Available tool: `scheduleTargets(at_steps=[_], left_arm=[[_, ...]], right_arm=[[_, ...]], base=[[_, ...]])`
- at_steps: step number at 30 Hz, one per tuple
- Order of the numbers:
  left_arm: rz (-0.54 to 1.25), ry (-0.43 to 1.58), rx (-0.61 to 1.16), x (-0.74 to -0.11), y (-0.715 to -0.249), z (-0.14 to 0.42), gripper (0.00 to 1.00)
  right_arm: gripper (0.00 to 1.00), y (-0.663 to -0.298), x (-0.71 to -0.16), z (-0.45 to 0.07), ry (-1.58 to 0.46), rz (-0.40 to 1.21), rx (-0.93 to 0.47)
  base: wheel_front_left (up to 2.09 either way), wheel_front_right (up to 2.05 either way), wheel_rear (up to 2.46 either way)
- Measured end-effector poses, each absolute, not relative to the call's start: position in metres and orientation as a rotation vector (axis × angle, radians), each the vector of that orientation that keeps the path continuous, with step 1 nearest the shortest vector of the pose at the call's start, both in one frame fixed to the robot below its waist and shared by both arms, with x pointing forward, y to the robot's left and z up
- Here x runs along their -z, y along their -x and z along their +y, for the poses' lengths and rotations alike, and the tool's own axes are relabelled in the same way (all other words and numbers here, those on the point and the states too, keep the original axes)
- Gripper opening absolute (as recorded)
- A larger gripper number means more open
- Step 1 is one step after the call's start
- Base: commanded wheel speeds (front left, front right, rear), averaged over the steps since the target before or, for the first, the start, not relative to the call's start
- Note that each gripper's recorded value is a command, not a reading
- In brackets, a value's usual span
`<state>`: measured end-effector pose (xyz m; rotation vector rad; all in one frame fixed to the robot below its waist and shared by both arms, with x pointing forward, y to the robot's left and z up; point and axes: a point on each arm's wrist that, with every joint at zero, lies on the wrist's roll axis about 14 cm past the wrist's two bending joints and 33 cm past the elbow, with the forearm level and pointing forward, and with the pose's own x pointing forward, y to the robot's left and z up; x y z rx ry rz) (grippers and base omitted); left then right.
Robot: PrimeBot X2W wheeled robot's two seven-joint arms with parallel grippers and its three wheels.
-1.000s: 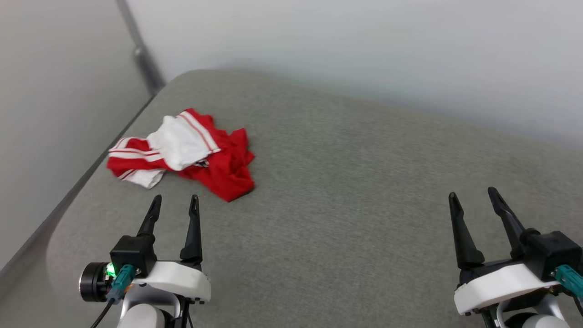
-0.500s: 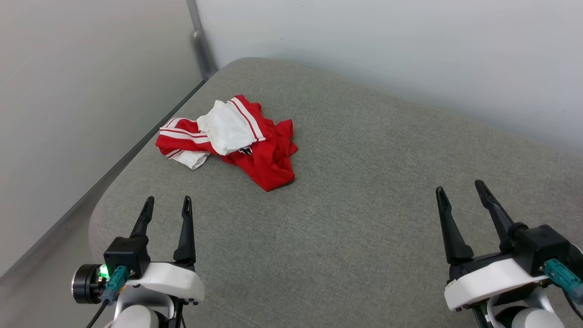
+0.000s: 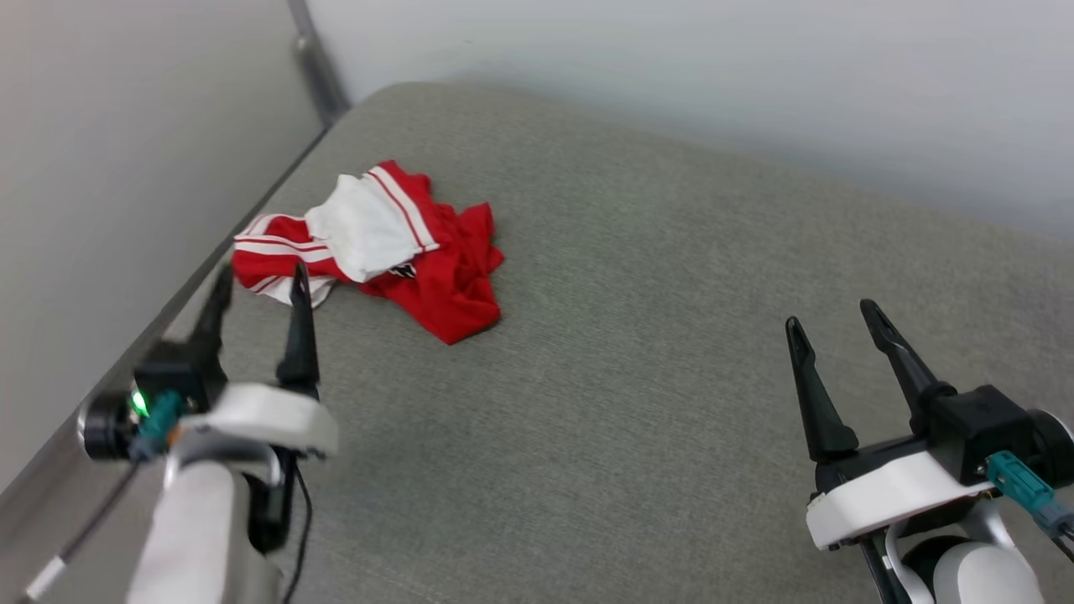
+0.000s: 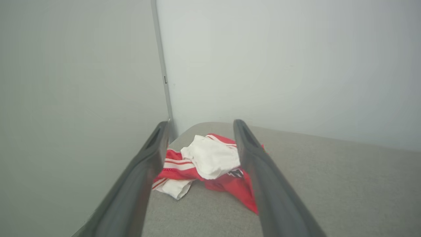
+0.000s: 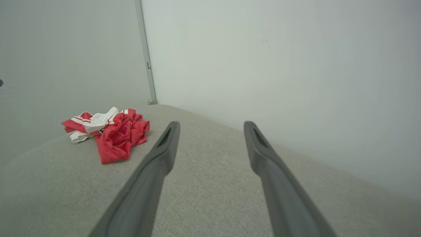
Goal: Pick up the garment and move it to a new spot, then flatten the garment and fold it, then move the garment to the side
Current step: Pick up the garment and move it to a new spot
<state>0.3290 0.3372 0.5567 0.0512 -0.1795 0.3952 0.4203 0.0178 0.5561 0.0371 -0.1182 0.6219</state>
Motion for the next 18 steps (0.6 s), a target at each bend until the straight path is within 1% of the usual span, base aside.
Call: scheduleTargets(at_steps=[2, 3, 6, 9, 13, 16, 18], left_arm=[[-0.191, -0.074, -0.38, -0.57, -0.348, 0.343, 1.0], [-0.203, -0.097, -0.359, -0.585, -0.37, 0.348, 1.0], [-0.16, -0.112, -0.321, -0.595, -0.403, 0.353, 1.0], [-0.062, -0.124, -0.296, -0.591, -0.435, 0.364, 1.0], [0.149, -0.129, -0.289, -0.558, -0.468, 0.383, 1.0], [0.372, -0.108, -0.296, -0.51, -0.478, 0.395, 1.0], [0.514, -0.076, -0.286, -0.477, -0.481, 0.394, 1.0]], right_arm=[[1.0, -0.424, -0.554, 0.012, -0.032, -0.112, -0.605], [1.0, -0.429, -0.553, 0.008, -0.028, -0.111, -0.591], [1.0, -0.437, -0.545, -0.002, -0.024, -0.093, -0.561], [1.0, -0.446, -0.538, -0.013, -0.023, -0.081, -0.529], [1.0, -0.461, -0.535, -0.025, -0.029, -0.098, -0.492], [1.0, -0.471, -0.531, -0.036, -0.037, -0.108, -0.462], [1.0, -0.476, -0.524, -0.043, -0.039, -0.102, -0.442]], base=[[0.0, 0.0, 0.0], [0.0, 0.0, 0.0], [0.0, 0.0, 0.0], [0.0, 0.0, 0.0], [0.0, 0.0, 0.0], [0.0, 0.0, 0.0], [0.0, 0.0, 0.0]])
